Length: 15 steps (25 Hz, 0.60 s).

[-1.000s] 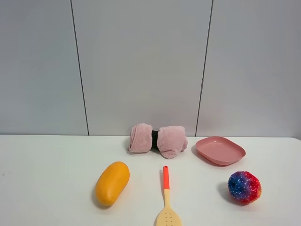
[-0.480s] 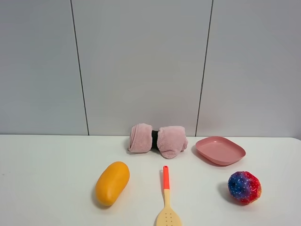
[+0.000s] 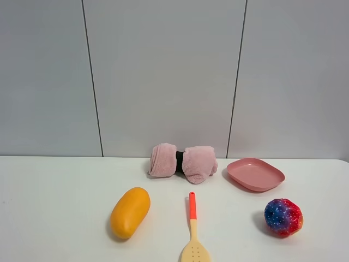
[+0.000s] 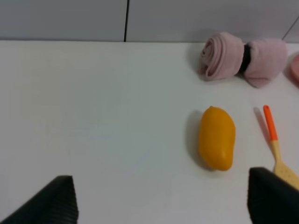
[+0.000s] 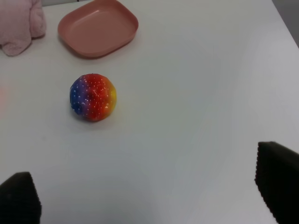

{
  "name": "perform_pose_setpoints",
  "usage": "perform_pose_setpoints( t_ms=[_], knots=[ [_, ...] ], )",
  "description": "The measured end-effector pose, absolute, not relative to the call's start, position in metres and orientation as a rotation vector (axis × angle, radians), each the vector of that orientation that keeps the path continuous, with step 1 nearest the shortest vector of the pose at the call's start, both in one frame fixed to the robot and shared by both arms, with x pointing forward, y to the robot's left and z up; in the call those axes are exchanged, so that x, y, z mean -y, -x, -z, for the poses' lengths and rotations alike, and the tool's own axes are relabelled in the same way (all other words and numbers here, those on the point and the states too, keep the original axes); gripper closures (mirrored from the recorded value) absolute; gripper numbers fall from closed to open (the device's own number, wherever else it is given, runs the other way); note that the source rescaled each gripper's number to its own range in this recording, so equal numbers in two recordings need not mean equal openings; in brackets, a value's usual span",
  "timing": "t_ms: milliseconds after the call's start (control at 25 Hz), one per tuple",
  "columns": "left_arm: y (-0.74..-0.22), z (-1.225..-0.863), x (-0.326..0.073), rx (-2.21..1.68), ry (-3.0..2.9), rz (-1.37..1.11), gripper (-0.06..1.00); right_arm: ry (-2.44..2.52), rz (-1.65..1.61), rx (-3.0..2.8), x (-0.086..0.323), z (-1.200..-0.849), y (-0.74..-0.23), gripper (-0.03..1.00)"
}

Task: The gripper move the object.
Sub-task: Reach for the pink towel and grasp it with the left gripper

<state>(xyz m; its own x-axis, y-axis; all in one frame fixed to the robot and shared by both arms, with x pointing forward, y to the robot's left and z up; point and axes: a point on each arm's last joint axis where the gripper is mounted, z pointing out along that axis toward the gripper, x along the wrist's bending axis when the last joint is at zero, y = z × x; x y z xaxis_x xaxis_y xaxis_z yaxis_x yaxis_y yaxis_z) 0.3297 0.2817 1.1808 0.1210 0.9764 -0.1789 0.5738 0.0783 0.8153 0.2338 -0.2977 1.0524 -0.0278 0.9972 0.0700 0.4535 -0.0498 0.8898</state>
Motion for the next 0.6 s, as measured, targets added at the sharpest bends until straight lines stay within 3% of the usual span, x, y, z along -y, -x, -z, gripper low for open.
perform_pose_setpoints(
  t_ms=[240, 520, 600],
  knots=[
    [-0.440, -1.184, -0.263, -1.361, -2.007, -0.609, 0.26, -1.577, -1.029, -1.553, 0.298, -1.052, -0.234, -0.03],
    [-0.543, -1.161, -0.170, -0.900, -2.334, -0.567, 0.26, -1.577, -1.029, -1.553, 0.298, -1.052, -0.234, -0.03],
    [-0.563, -1.149, -0.142, -0.807, -2.396, -0.551, 0.21, -1.577, -1.029, -1.553, 0.298, -1.052, -0.234, -0.03]
  ],
)
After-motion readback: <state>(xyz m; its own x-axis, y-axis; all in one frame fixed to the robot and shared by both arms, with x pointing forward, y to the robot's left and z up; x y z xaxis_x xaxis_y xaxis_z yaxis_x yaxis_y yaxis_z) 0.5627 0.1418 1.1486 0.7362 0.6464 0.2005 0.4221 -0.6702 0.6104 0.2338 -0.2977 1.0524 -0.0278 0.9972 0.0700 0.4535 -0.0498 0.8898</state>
